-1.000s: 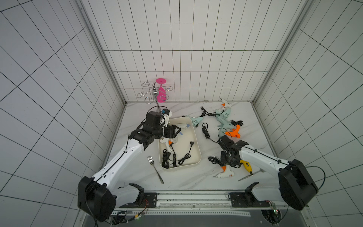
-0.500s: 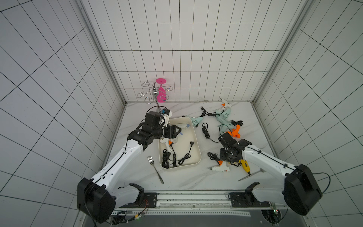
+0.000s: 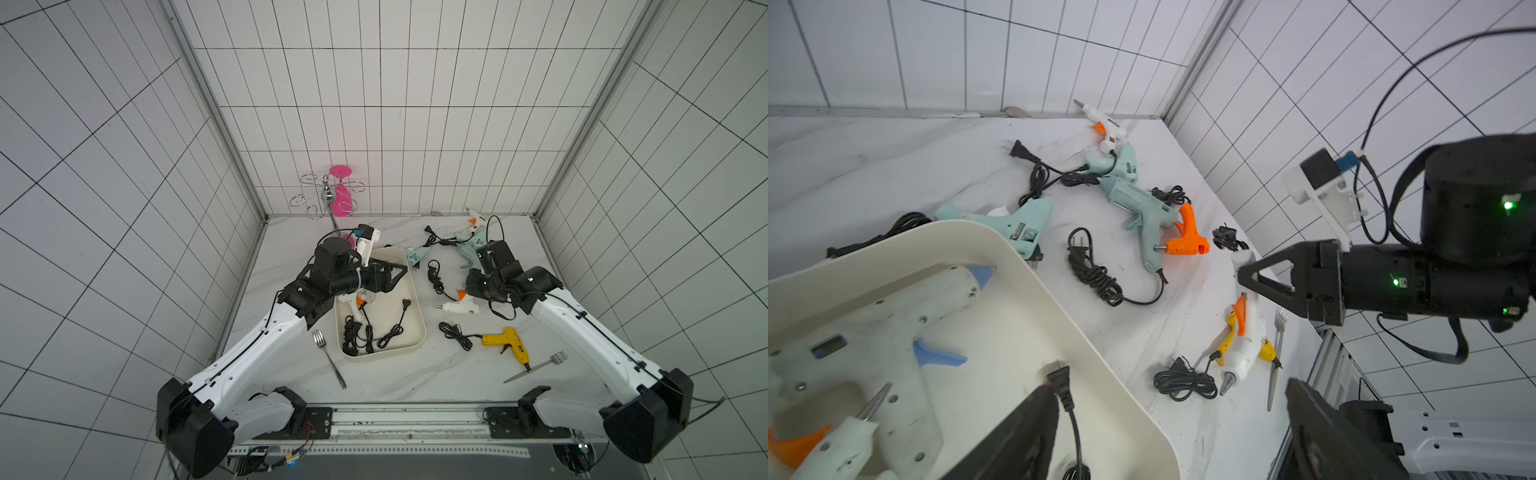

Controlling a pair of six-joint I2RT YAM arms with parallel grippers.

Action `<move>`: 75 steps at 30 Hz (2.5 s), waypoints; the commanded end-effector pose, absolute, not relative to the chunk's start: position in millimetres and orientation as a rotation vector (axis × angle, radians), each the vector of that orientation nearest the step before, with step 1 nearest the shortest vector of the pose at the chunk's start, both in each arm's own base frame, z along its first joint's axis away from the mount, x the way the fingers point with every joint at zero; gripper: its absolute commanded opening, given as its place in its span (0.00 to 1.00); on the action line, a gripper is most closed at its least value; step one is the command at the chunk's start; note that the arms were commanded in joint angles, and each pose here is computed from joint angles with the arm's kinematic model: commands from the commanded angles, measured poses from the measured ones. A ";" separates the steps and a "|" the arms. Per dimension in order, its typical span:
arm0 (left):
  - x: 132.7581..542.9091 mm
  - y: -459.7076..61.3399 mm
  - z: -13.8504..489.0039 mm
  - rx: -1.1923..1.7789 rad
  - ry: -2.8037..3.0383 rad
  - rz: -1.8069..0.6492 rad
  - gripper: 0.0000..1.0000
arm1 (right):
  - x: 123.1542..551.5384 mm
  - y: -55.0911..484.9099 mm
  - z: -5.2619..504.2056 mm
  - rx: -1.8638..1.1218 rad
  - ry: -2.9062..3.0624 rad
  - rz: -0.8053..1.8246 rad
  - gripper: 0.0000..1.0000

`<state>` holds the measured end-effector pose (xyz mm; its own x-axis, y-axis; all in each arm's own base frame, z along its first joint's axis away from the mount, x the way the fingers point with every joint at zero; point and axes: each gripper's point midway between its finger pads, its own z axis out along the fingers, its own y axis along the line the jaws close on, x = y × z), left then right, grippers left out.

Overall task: Put the hot melt glue gun into the storage box
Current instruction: Pick up the hot melt adhesive gun from the center of the board.

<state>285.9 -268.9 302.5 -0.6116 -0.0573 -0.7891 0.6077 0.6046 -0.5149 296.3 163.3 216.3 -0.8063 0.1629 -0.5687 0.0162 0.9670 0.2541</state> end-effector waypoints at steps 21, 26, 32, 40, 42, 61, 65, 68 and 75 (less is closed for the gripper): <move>300.7 -356.0 270.6 0.436 1.837 -1.085 0.87 | 348.3 203.3 305.1 0.265 2.198 0.675 0.12; 311.8 -372.6 280.3 0.444 1.771 -1.128 0.85 | 342.0 202.1 302.9 0.274 2.205 0.691 0.12; 318.2 -384.6 286.4 0.450 1.712 -1.169 0.77 | 336.4 202.5 301.7 0.277 2.212 0.713 0.11; 314.8 -394.6 288.6 0.519 1.680 -1.238 0.28 | 331.7 205.8 301.8 0.258 2.223 0.744 0.12; 311.2 -394.6 292.9 0.557 1.668 -1.257 0.19 | 329.4 212.2 301.0 0.224 2.227 0.779 0.15; 246.6 -289.5 330.9 0.862 1.977 -1.541 0.08 | 205.4 228.5 289.5 -1.450 1.855 0.263 0.73; 235.1 -285.5 320.8 0.909 2.062 -1.509 0.07 | 215.8 239.1 286.6 -1.554 1.724 0.029 0.74; 232.8 -281.1 309.6 0.917 2.120 -1.447 0.06 | 230.1 240.6 294.4 -1.545 1.658 -0.098 0.74; 226.9 -281.1 297.0 0.966 2.185 -1.388 0.04 | 226.8 253.2 287.9 -1.612 1.592 -0.058 0.74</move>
